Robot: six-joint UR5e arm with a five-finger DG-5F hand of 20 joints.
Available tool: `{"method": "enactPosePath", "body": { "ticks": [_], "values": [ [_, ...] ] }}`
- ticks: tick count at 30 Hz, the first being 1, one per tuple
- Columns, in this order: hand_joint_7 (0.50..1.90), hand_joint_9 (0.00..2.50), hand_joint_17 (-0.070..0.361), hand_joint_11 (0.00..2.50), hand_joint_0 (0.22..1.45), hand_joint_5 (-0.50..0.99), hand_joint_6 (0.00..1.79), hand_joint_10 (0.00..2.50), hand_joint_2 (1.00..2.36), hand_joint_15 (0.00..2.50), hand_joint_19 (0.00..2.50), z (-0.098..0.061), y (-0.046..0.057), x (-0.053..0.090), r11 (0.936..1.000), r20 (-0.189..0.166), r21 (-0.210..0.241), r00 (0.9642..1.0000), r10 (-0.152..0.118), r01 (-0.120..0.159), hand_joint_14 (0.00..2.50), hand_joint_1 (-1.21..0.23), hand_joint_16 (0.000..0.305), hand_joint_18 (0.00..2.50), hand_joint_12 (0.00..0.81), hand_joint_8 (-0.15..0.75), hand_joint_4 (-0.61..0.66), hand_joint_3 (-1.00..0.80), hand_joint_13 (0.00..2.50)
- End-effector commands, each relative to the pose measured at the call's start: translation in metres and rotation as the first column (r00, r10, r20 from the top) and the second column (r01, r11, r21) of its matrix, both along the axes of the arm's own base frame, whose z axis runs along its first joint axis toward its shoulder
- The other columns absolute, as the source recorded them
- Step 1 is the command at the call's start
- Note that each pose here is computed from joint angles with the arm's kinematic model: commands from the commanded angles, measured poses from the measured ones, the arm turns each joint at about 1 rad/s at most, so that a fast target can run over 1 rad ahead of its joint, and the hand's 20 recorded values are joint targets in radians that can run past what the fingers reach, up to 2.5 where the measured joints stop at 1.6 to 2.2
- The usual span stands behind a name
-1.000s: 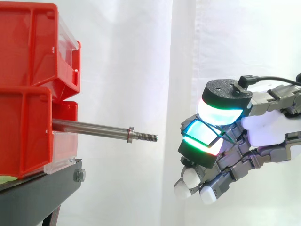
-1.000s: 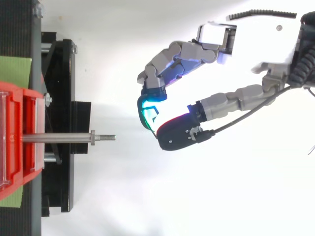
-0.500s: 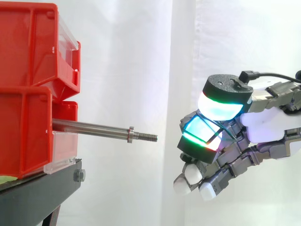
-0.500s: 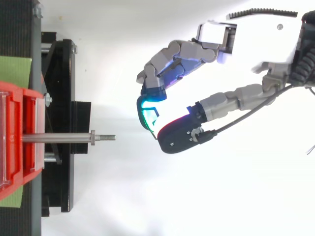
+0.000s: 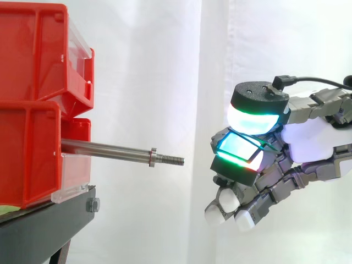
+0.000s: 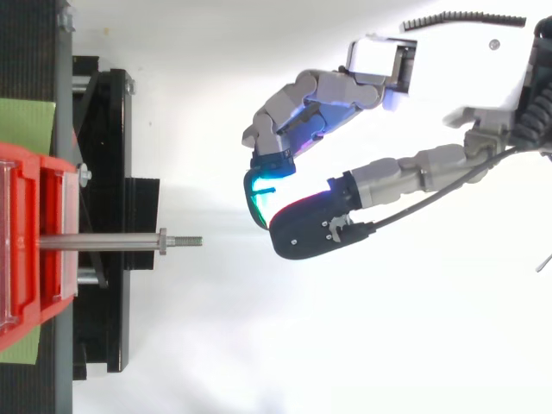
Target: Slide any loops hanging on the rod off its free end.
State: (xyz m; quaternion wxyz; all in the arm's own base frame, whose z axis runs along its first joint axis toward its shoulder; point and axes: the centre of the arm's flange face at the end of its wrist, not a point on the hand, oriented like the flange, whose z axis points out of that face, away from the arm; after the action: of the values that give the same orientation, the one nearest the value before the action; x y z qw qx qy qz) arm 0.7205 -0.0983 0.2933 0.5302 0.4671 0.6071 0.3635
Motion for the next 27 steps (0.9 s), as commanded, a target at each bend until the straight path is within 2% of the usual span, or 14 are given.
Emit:
{"method": "enactPosePath", "body": {
  "ticks": [1,7,12,21,27],
  "values": [
    [1.07,0.74,0.111,0.41,0.54,-0.13,0.89,0.02,1.02,0.21,0.33,0.0027,-0.0006,0.0010,1.0000,0.005,0.000,1.0000,-0.002,0.002,0.01,-0.74,0.049,0.45,0.348,0.275,0.09,-0.08,0.45],
    [1.04,0.72,0.106,0.43,0.55,-0.14,0.89,0.02,1.02,0.20,0.35,0.0081,-0.0016,0.0007,1.0000,-0.008,-0.001,1.0000,-0.002,0.002,0.01,-0.75,0.047,0.45,0.334,0.258,0.12,-0.23,0.44],
    [1.02,0.73,0.107,0.42,0.55,-0.13,0.88,0.02,1.01,0.20,0.34,0.0090,-0.0035,-0.0004,1.0000,-0.019,-0.001,0.9998,-0.002,0.002,0.01,-0.66,0.047,0.45,0.332,0.257,0.12,-0.36,0.44],
    [1.01,0.74,0.105,0.42,0.55,-0.13,0.87,0.02,1.01,0.21,0.35,0.0090,-0.0035,-0.0004,1.0000,-0.019,-0.001,0.9998,-0.002,0.002,0.01,-0.53,0.046,0.45,0.330,0.258,0.12,-0.40,0.45],
    [1.04,0.75,0.104,0.42,0.55,-0.12,0.87,0.02,1.01,0.20,0.36,0.0097,-0.0045,-0.0002,1.0000,-0.018,0.000,0.9998,-0.002,0.002,0.01,-0.51,0.046,0.43,0.330,0.260,0.12,-0.37,0.44]
  ]
}}
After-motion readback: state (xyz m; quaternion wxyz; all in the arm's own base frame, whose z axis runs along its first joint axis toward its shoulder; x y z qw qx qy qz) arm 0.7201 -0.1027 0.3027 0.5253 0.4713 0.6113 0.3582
